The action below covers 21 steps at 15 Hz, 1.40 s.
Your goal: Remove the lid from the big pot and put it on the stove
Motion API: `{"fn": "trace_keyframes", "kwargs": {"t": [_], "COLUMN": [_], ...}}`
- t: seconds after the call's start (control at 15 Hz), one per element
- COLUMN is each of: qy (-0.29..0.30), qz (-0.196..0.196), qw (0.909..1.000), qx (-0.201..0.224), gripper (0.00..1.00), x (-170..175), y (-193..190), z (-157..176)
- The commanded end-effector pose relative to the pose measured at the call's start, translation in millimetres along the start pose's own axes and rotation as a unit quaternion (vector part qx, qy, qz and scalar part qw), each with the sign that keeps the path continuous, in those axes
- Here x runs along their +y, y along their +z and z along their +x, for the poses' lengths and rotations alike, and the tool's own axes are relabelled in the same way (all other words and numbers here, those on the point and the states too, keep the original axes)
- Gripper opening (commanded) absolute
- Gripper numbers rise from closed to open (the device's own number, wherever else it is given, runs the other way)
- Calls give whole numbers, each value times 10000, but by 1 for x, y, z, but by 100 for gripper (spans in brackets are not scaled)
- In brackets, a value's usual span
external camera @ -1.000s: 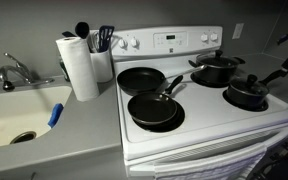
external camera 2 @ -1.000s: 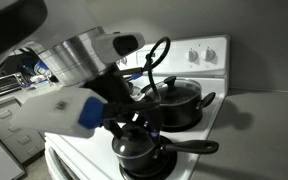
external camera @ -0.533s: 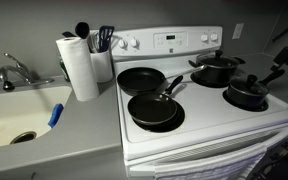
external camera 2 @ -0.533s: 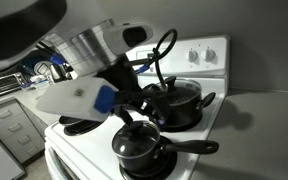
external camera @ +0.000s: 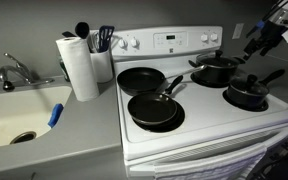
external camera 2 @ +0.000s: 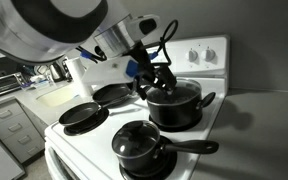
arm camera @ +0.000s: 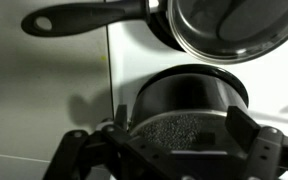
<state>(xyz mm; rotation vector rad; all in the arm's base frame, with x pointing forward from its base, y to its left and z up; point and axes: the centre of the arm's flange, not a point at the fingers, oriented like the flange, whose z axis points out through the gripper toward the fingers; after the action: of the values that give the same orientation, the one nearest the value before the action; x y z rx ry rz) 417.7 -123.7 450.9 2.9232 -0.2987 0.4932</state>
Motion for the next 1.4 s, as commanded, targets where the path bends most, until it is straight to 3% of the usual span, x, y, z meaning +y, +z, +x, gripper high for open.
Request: {"fn": "trace_keyframes", "kwargs": {"t": [0.0,0.33,0.73,0.93,1.0,1.33], "qy": [-18,59,347,588,454,571], "qz": [-128,-299,-134,-271,-194,-136], "qw": [9999,9995,9989,9978,9984,9979], "qx": [48,123,282,168,264,284], "gripper": [100,100,100,100,100,100], "x": [-7,-15,-9,-19,-12,-16], "y": [-3,-3,13,19,9,24], "z": [11,29,69,94,67,80]}}
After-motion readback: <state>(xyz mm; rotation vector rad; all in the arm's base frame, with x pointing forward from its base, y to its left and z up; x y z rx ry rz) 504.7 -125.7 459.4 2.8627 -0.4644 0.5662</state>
